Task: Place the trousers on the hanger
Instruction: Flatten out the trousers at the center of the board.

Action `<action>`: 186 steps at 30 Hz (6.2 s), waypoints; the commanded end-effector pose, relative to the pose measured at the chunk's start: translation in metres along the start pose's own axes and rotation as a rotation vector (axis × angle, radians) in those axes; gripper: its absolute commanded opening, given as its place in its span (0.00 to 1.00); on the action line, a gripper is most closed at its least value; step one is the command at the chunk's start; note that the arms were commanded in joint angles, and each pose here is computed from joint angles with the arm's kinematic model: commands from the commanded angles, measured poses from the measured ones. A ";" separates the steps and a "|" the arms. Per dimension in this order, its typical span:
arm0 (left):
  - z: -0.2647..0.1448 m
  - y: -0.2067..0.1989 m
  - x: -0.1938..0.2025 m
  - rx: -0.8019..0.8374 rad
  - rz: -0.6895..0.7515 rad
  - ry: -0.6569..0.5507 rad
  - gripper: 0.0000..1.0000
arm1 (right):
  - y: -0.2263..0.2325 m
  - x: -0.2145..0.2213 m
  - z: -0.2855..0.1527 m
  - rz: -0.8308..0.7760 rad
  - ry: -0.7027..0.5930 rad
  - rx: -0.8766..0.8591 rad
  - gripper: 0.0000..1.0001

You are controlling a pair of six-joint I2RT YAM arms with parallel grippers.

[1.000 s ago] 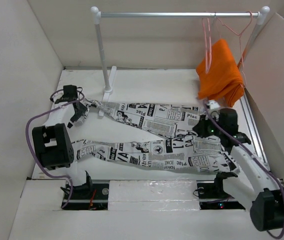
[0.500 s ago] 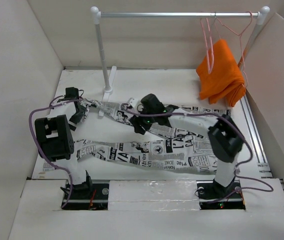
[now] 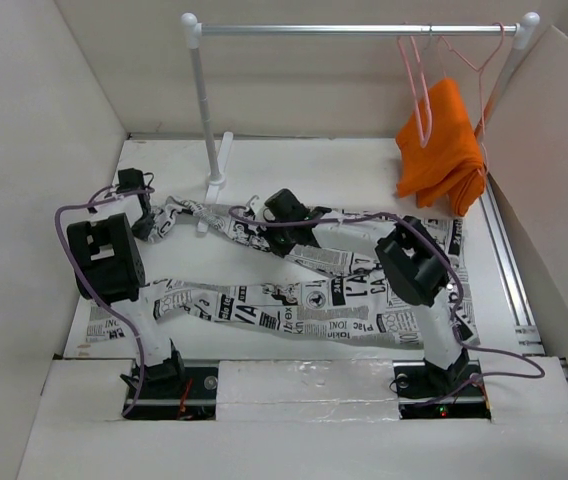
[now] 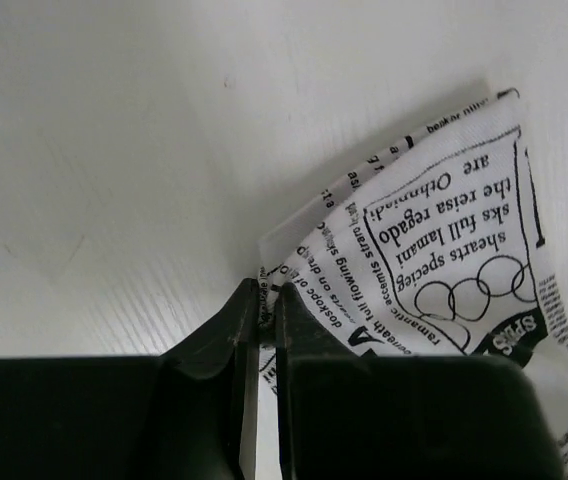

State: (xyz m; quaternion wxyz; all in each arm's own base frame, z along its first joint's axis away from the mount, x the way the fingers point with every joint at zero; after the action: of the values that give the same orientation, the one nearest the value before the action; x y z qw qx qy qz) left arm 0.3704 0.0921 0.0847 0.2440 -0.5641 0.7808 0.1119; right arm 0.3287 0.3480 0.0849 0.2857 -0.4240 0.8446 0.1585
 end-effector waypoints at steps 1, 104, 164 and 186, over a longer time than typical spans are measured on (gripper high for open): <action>0.000 -0.001 -0.015 -0.019 0.030 -0.035 0.00 | -0.004 0.019 -0.007 0.028 0.003 0.049 0.00; -0.022 -0.102 -0.042 0.074 0.462 -0.156 0.00 | -0.009 0.010 -0.088 0.044 -0.165 -0.156 0.00; -0.096 -0.107 -0.075 0.385 0.268 -0.174 0.00 | 0.025 0.032 -0.088 -0.059 -0.096 -0.226 0.00; -0.059 0.134 -0.063 0.217 -0.226 -0.045 0.71 | 0.034 0.047 -0.104 -0.130 -0.032 -0.318 0.54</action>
State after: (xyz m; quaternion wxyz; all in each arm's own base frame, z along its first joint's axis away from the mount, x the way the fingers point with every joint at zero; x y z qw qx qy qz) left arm 0.2221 0.1503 0.1034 0.2294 -0.6595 0.7154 0.0242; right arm 0.2338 0.2769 0.1056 0.2093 -0.5012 0.7985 0.2595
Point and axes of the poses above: each gripper's point midway between its finger pads, its own z axis out along the fingers, its own y axis along the line the jaws close on, x = y × z, the point moved 7 cm from there along -z, back along the fingers, and after that the axes turned 3 degrees about z, right-handed, at the moved point
